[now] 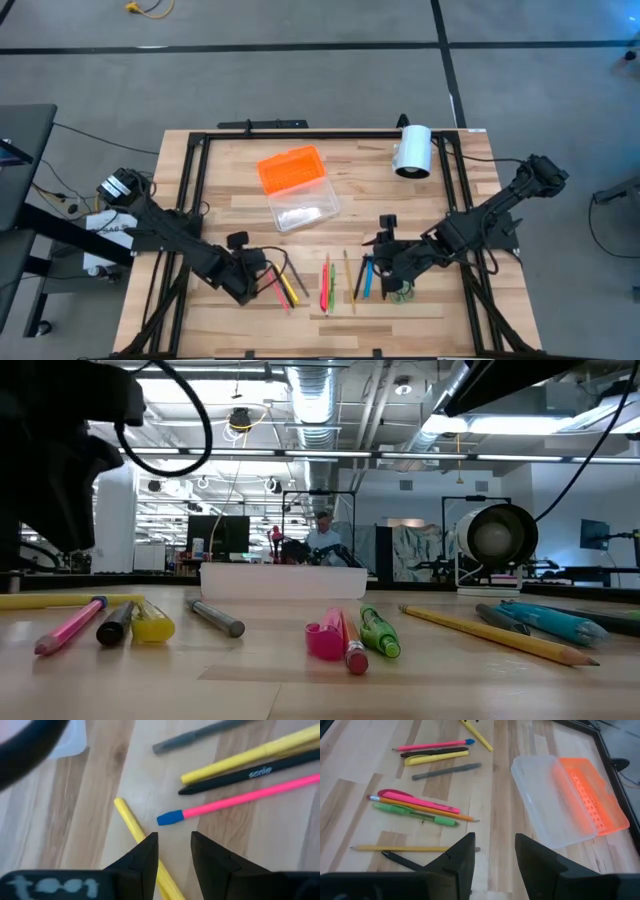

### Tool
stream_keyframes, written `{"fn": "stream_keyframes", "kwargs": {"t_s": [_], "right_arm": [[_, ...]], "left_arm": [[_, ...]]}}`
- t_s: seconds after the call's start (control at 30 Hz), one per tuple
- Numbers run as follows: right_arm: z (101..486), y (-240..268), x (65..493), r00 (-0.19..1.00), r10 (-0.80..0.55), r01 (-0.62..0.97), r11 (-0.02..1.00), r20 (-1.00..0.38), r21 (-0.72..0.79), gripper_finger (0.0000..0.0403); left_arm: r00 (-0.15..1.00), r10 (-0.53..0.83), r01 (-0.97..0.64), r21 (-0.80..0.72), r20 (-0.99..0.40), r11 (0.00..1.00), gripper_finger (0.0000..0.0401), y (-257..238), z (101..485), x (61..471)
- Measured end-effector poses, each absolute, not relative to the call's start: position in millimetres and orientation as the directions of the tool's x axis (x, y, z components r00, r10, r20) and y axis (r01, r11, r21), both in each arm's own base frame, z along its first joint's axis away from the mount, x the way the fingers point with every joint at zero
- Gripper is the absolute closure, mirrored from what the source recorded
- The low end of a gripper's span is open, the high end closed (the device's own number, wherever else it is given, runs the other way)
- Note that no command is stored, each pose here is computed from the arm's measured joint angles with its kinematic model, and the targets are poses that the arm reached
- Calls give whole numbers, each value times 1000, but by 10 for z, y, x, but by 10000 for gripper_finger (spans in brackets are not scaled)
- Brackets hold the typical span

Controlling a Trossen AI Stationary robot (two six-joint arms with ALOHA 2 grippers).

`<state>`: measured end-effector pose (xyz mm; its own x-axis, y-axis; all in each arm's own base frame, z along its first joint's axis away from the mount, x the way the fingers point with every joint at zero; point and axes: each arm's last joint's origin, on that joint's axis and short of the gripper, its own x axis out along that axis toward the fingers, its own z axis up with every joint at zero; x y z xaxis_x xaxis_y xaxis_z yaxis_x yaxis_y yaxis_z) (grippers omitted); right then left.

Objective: Pick & place school supplies into a supply box
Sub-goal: Put the left yellow pen into the supply box

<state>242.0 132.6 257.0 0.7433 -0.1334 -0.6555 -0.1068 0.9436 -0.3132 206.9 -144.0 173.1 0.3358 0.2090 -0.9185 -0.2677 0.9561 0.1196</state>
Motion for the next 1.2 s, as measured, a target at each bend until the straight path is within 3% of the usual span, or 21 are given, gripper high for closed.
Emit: {"fn": "stream_keyframes", "kwargs": {"t_s": [0.3,0.53,0.7,0.8,0.87,0.93,1.07,1.2], "right_arm": [[2569,1326,2419,742,-131,-114,942,-657,-317,269],[2565,1324,2415,739,-133,-129,934,-661,-333,269],[2572,1326,2423,745,-130,-132,933,-655,-335,269],[2583,1316,2443,754,-128,-131,932,-644,-339,269],[2588,1314,2450,758,-127,-131,931,-640,-340,269],[2587,1304,2455,757,-130,-129,931,-641,-341,269],[2579,1300,2447,750,-133,-141,925,-648,-353,269],[2569,1295,2437,740,-138,-162,913,-658,-373,269]], "left_arm": [[287,232,-352,122,-930,928,292,-1353,1625,2026],[285,146,-172,99,-947,980,292,-1527,1627,1926],[471,-18,-75,-61,-882,995,292,-1795,1792,2064],[677,-92,11,-115,-730,993,292,-1949,1962,2236],[749,-93,-32,-177,-655,984,292,-1956,2095,2369],[708,-46,-167,-231,-705,959,292,-1868,2114,2440],[358,31,-517,-170,-933,839,292,-1746,1917,2333],[135,95,-601,-5,-986,799,292,-1811,1802,2138]]}}
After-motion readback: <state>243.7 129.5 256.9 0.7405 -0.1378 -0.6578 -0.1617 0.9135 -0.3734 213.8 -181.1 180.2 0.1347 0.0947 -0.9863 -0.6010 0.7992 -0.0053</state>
